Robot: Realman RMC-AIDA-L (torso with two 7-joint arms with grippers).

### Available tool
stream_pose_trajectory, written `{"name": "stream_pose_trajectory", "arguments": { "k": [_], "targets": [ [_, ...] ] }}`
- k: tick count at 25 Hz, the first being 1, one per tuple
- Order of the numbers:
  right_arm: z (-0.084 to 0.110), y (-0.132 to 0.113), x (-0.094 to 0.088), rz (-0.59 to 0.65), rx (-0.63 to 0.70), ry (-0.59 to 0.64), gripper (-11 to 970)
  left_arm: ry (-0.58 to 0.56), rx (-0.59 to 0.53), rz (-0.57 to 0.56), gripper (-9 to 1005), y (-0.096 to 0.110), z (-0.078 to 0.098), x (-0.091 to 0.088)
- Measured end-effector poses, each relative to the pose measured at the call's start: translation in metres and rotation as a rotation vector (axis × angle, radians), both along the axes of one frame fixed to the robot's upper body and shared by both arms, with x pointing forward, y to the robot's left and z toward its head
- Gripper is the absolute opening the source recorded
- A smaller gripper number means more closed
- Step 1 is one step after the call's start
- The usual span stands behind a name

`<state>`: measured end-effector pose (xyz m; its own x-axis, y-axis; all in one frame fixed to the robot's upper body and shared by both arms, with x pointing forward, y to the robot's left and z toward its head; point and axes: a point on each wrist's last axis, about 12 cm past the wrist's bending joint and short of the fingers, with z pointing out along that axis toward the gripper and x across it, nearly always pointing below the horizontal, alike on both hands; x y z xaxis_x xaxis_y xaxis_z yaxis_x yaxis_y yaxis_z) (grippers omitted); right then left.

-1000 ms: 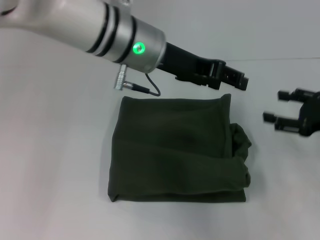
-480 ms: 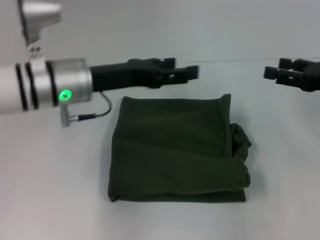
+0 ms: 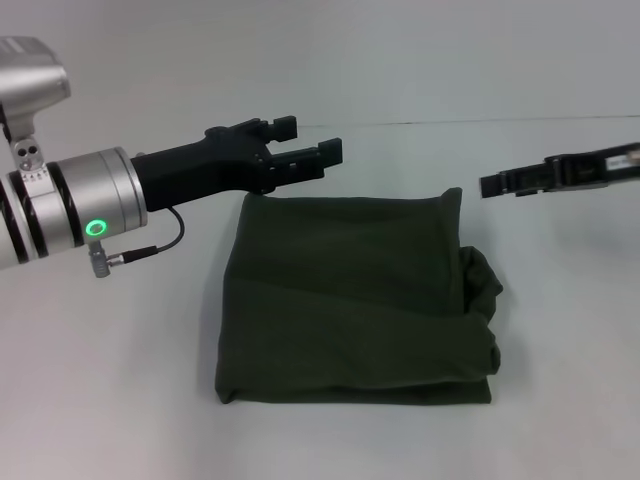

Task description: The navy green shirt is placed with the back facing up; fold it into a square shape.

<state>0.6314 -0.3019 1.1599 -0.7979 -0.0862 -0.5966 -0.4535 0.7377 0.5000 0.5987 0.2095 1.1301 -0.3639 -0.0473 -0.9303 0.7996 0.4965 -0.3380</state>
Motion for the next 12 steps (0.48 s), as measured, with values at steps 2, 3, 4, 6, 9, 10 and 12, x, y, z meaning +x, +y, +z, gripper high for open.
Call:
{"name": "stream_pose_trajectory", "arguments": {
  "k": [2, 3, 4, 6, 9, 10, 12],
  "targets": [
    [0.001, 0.01, 0.008, 0.006, -0.045, 0.031, 795, -0.009, 0.006, -0.003, 887, 0.0, 0.0, 0.0],
    [0.001, 0.016, 0.011, 0.009, -0.068, 0.047, 795, -0.012, 0.007, -0.004, 887, 0.0, 0.0, 0.0],
    [0.001, 0.02, 0.013, 0.008, -0.089, 0.056, 795, -0.016, 0.01, -0.005, 887, 0.0, 0.0, 0.0],
    [-0.002, 0.027, 0.017, 0.007, -0.123, 0.071, 795, -0.023, 0.014, -0.005, 887, -0.001, 0.0, 0.0],
    [-0.006, 0.039, 0.021, 0.016, -0.144, 0.08, 795, -0.04, 0.024, 0.0, 887, 0.001, -0.001, 0.0],
    [-0.008, 0.044, 0.021, 0.022, -0.146, 0.083, 794, -0.051, 0.031, 0.001, 887, 0.002, -0.003, -0.001],
    [-0.01, 0.052, 0.022, 0.035, -0.148, 0.084, 794, -0.079, 0.052, 0.0, 888, 0.003, -0.009, -0.004]
  ]
}}
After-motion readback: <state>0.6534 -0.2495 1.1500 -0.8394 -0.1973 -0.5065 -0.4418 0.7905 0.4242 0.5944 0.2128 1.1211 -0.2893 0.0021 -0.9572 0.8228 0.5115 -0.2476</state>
